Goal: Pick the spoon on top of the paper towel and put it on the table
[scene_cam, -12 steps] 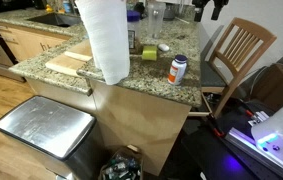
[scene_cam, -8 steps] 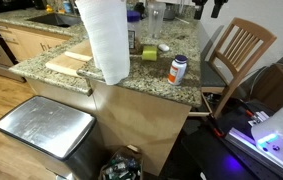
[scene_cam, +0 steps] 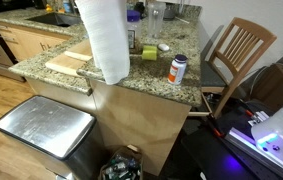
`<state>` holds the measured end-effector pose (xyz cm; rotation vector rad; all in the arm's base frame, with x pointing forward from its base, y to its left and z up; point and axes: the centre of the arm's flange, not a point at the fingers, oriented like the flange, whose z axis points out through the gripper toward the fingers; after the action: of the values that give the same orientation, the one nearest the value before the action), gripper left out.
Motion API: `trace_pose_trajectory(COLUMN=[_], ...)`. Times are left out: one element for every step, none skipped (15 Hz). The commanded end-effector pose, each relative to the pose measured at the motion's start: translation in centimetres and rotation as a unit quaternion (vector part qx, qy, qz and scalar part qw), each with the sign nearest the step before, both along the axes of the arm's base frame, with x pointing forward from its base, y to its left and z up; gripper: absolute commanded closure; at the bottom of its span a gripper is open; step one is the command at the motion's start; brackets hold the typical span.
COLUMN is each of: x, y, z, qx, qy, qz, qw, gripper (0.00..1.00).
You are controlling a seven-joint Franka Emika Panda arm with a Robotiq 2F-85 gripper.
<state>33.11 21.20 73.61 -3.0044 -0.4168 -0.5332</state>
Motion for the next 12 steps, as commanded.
trace_pose_trajectory(x=[-0.6, -0.9, -0.8, -0.3, -0.3, -0.2, -0.1, 0.0, 0.4, 0.9, 1.4, 2.0], y=[0.1, 0.1, 0.1, 1.2, 2.3, 4.2, 5.7, 7.4, 9.1, 10.7, 12.1, 13.2], z=[0.9, 1.3, 1.3, -0.4, -1.1, -1.7, -2.1, -2.3, -2.9, -3.8, -4.7, -6.0], qx=[0.002, 0.003, 0.003, -0.011, -0.010, -0.010, -0.004, 0.005, 0.010, 0.011, 0.017, 0.016], qy=[-0.009, -0.012, -0.011, 0.006, 0.004, -0.009, -0.021, -0.036, -0.050, -0.062, -0.068, -0.060], qz=[0.003, 0.005, 0.006, 0.034, 0.051, 0.067, 0.083, 0.089, 0.094, 0.094, 0.094, 0.087], qw=[1.0000, 0.9999, 0.9999, 0.9994, 0.9987, 0.9976, 0.9964, 0.9954, 0.9942, 0.9936, 0.9931, 0.9942], gripper=[0.00, 0.00, 0.00, 0.00, 0.00, 0.00, 0.00, 0.00, 0.00, 0.00, 0.00, 0.00])
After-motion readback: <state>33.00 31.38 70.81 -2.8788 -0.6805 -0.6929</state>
